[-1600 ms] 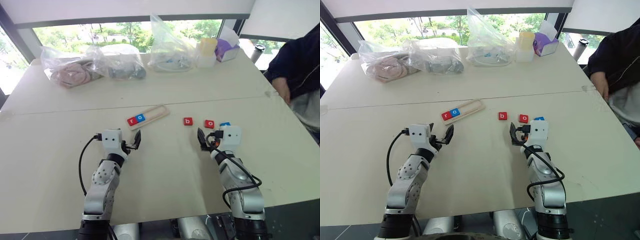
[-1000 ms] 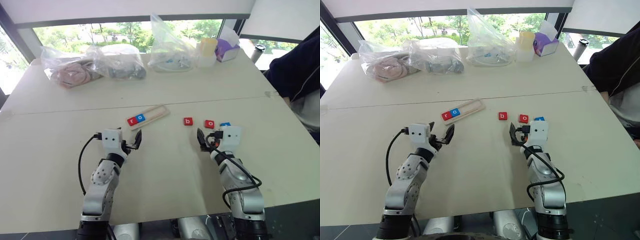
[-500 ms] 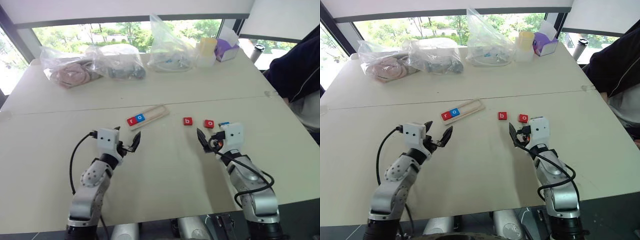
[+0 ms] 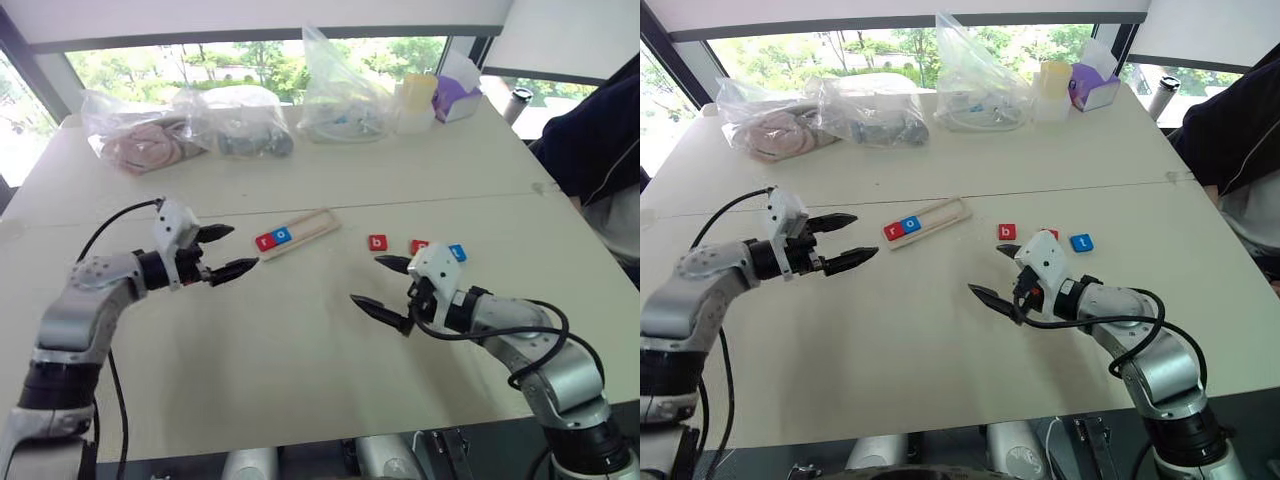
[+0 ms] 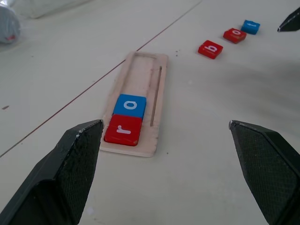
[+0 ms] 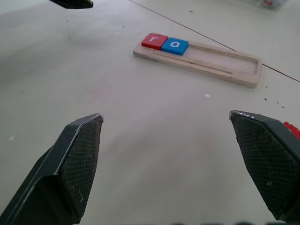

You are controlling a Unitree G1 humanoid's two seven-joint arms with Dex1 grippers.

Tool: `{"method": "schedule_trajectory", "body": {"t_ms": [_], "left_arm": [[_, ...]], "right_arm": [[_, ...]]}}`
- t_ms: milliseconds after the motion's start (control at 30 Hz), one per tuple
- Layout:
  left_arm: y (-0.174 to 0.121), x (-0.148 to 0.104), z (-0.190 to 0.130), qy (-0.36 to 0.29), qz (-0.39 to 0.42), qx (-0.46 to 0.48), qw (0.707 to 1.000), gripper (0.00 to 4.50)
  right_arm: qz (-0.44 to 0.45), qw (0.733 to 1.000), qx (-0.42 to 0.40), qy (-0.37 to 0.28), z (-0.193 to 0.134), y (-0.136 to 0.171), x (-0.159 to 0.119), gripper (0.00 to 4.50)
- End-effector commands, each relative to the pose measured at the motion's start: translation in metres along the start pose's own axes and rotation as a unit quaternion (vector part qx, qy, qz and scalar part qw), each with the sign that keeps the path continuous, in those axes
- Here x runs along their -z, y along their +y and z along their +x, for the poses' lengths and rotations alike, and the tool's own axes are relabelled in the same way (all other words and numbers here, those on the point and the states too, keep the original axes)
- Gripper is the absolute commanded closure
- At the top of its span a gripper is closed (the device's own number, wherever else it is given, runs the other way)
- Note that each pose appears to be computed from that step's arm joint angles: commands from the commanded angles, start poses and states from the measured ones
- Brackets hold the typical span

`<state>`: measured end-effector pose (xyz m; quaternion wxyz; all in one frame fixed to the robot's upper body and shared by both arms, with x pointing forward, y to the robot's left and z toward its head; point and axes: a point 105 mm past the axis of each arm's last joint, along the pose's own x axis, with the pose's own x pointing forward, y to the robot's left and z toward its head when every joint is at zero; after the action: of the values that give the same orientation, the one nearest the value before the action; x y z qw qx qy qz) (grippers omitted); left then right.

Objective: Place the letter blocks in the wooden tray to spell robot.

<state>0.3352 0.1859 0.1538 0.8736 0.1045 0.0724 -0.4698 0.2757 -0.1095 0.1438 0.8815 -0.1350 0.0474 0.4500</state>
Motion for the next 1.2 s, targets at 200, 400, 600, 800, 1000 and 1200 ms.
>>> {"method": "schedule_trajectory", "body": {"t_ms": [200,400,600,800,1000,1200], "left_arm": [[0.022,0.014,0.024,0.032,0.031,0.06,0.997,0.0],[0.027,0.025,0.049,0.043,0.039,0.07,0.996,0.0],[0.031,0.024,0.055,0.038,0.053,0.062,0.996,0.0],[0.034,0.025,0.054,0.031,0.057,0.051,0.997,0.0],[0.04,0.027,0.049,0.03,0.06,0.025,0.997,0.0],[0.04,0.035,0.049,0.041,0.053,0.021,0.998,0.0]], "right_arm": [[-0.024,0.999,0.02,-0.014,-0.007,0.005,-0.014,0.06],[-0.012,0.999,0.036,-0.016,-0.011,0.015,-0.017,0.06],[-0.005,0.999,0.048,-0.018,-0.012,0.019,-0.021,0.06],[-0.002,0.999,0.048,-0.016,-0.011,0.021,-0.02,0.06],[-0.002,0.999,0.044,-0.015,-0.01,0.021,-0.021,0.06],[-0.002,0.999,0.041,-0.013,-0.008,0.022,-0.019,0.06]]}}
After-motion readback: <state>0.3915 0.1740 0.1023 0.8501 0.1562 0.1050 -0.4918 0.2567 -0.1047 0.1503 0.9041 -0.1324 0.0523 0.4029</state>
